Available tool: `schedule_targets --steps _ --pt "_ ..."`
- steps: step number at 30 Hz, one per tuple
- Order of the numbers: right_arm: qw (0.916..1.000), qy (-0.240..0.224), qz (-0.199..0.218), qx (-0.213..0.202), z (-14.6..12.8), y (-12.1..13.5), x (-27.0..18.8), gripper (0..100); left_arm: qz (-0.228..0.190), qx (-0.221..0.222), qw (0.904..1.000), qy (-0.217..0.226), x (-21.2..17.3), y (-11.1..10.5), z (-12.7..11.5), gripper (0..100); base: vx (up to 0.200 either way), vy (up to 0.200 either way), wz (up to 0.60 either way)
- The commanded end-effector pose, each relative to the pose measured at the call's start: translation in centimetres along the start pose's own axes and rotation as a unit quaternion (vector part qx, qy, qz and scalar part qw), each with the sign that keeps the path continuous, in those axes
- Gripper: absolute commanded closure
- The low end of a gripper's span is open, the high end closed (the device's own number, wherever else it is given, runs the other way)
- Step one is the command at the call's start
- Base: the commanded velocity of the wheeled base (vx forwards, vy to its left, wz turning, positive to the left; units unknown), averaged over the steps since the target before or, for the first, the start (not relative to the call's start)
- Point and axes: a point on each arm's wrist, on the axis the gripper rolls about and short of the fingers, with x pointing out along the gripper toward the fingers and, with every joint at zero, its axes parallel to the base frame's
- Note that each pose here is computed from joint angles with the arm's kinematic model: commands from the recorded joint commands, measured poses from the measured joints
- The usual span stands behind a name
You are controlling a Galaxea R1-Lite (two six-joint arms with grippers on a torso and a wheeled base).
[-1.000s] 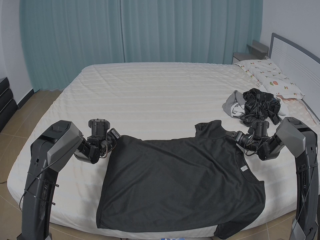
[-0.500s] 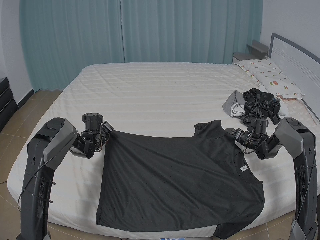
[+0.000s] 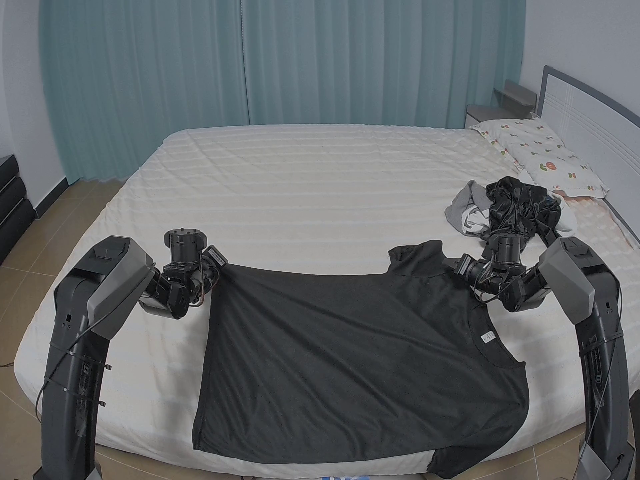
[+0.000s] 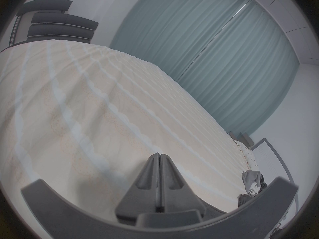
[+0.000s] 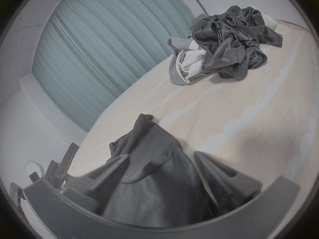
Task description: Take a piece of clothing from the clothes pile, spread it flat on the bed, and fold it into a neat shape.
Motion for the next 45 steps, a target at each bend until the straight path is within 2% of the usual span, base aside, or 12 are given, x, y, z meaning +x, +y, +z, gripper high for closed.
schedule_targets --steps 1,6,10,19,23,24,26,27,33,39,42,45 --pt "0.9996 -0.024 -0.012 -0.003 0.1 -0.1 1.0 100 0.001 0.0 1.0 -0.002 0.0 0.0 0.2 100 0.0 0.0 0.0" --pt "0.9982 -0.058 -0.016 -0.003 1.5 -0.3 1.2 100 0.0 -0.001 1.0 -0.003 0.0 0.0 0.2 100 0.0 0.0 0.0" --pt "0.9932 -0.115 -0.018 -0.007 3.0 -0.2 1.5 100 0.0 -0.002 1.0 -0.007 0.0 0.1 0.4 100 0.0 0.0 0.0" --pt "0.9936 -0.107 -0.036 -0.005 1.3 -2.0 2.4 100 0.001 0.0 1.0 -0.003 0.3 0.4 -0.1 100 0.0 0.0 0.0" --pt "0.9931 -0.111 -0.038 -0.006 1.4 -2.0 2.5 100 0.003 -0.001 1.0 -0.002 0.5 0.6 -0.4 100 0.0 0.0 0.0" --pt "0.9932 -0.109 -0.039 -0.005 1.3 -2.0 2.5 0 0.003 -0.002 1.0 -0.001 0.5 0.6 -0.4 100 0.0 0.0 0.0" --pt "0.9934 -0.108 -0.04 -0.005 1.2 -2.0 2.5 0 0.003 -0.002 1.0 0.0 0.5 0.6 -0.5 100 0.0 0.0 0.0" --pt "0.9937 -0.105 -0.038 -0.006 0.9 -1.8 2.6 0 0.002 -0.002 1.0 0.0 0.5 0.5 -0.5 0 0.0 0.0 0.0" --pt "0.994 -0.101 -0.042 -0.004 0.9 -1.9 2.1 0 0.002 -0.001 1.0 -0.001 0.5 0.5 -0.5 0 0.0 0.0 0.0" --pt "0.9922 -0.119 -0.037 -0.005 2.7 -0.9 -0.3 0 0.008 -0.003 0.9999 -0.008 -0.4 0.3 0.7 0 0.0 0.0 0.0" --pt "0.9911 -0.127 -0.039 -0.003 3.9 -0.3 -2.9 0 0.016 -0.008 0.9998 -0.003 -3.1 0.2 2.2 0 0.0 0.0 0.0" --pt "0.9907 -0.128 -0.044 -0.002 4.4 -0.2 -4.9 0 0.014 -0.009 0.9999 -0.002 -4.9 0.4 2.6 0 0.0 0.0 0.0"
